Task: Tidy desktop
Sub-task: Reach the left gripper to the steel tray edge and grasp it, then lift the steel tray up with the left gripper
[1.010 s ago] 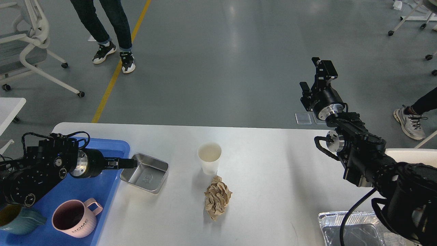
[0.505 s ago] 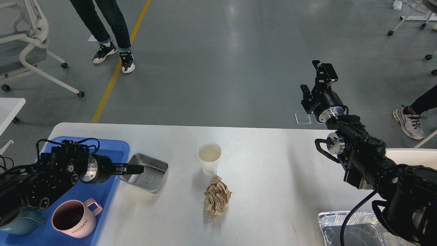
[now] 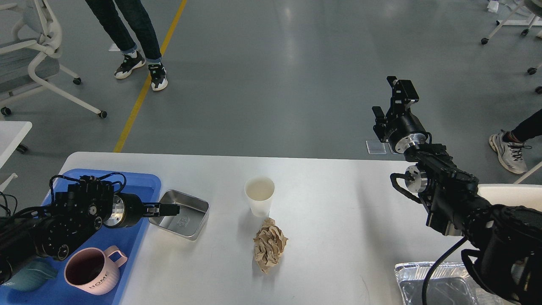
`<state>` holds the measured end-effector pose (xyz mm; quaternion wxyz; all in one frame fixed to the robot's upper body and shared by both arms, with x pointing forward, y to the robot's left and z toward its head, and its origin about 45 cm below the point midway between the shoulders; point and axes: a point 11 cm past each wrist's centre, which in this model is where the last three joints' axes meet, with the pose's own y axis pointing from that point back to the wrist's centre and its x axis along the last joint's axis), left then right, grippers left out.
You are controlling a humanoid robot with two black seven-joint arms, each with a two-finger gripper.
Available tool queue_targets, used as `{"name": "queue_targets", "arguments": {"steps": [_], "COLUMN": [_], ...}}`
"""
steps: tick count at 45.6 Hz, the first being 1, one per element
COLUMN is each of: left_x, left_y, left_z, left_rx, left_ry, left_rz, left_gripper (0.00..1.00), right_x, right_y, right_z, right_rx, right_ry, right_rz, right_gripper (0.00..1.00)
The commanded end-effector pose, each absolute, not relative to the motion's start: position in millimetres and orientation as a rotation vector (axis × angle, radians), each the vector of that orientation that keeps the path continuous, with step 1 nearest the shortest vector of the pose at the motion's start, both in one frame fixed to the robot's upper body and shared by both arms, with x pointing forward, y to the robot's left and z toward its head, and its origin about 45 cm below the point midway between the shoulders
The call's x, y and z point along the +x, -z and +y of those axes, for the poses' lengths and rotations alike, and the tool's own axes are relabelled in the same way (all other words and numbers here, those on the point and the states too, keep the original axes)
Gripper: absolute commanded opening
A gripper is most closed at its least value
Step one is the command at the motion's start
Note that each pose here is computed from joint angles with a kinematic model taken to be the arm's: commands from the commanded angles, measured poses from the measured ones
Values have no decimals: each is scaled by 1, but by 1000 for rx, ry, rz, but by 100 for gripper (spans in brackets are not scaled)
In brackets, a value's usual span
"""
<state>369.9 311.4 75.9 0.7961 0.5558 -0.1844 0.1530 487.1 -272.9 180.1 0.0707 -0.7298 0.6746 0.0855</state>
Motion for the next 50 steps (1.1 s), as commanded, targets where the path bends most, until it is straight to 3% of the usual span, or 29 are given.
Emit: {"name": "queue_targets", "arguments": {"steps": [1,13,20,32,50], "left_x": [370,369,367,368,367], "left_y": [-76,-73,-70,-71,-70], "left_z": [308,302,299,297,296], "left_rx": [1190,1191,1223,1242,1258], "left_ry": [-325,-309,-233,-199,-164], "left_rz": [-400,-410,-457,-480,-485], "left_gripper": [97,92,70,48,28], "right_x": [487,487,487,486,485], "right_y": [-180,-179,-179,-179,-176], "right_z": [-273,-273,-273,-275,-276], "right_rx": [-2194,-2194,-2194,-2192,-2192], "right_ry": [-258,-259,-259,-259,-265], "right_rz": [2030,2031,2031,2035,2040], "right_gripper": [100,100,100,100,100]}}
